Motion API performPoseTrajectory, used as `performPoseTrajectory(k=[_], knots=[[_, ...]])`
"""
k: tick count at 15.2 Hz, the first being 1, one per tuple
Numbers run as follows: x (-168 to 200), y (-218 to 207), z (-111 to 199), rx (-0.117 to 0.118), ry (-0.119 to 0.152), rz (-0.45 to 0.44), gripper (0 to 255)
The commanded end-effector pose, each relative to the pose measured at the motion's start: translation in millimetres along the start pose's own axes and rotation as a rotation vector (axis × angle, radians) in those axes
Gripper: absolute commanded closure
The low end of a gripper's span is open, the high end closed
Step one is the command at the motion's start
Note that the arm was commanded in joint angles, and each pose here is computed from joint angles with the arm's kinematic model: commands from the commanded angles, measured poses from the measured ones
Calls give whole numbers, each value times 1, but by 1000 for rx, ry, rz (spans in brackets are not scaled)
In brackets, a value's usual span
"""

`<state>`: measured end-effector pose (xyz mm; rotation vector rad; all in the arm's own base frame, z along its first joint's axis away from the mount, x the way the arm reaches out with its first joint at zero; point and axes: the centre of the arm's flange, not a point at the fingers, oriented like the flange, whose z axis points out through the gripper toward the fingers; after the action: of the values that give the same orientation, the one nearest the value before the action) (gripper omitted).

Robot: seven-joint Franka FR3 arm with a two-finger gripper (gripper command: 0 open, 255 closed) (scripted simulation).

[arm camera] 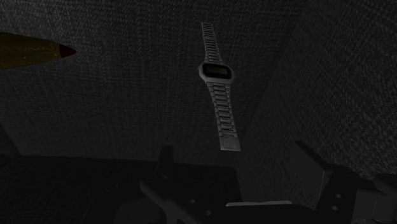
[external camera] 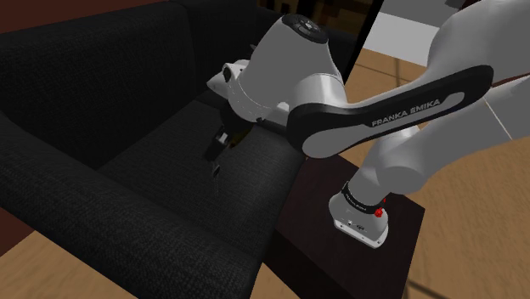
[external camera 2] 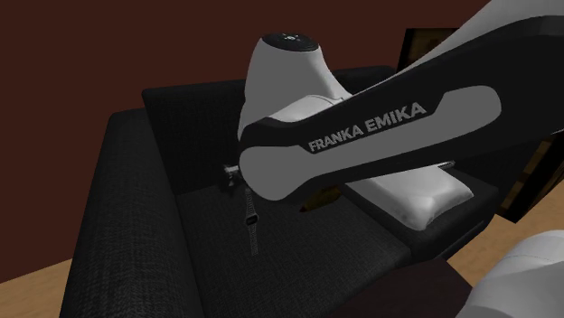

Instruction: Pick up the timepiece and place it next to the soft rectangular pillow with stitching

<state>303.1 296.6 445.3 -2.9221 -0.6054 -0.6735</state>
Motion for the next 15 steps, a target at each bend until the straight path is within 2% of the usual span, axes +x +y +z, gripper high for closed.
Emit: performPoseTrajectory(k=[1, 9, 10, 15], knots=[[0, 0, 15, 0, 1, 0, 0], [0, 0, 15, 0, 1, 0, 0], [0, 0, 15, 0, 1, 0, 255], [0, 0, 15, 0, 1, 0, 255]])
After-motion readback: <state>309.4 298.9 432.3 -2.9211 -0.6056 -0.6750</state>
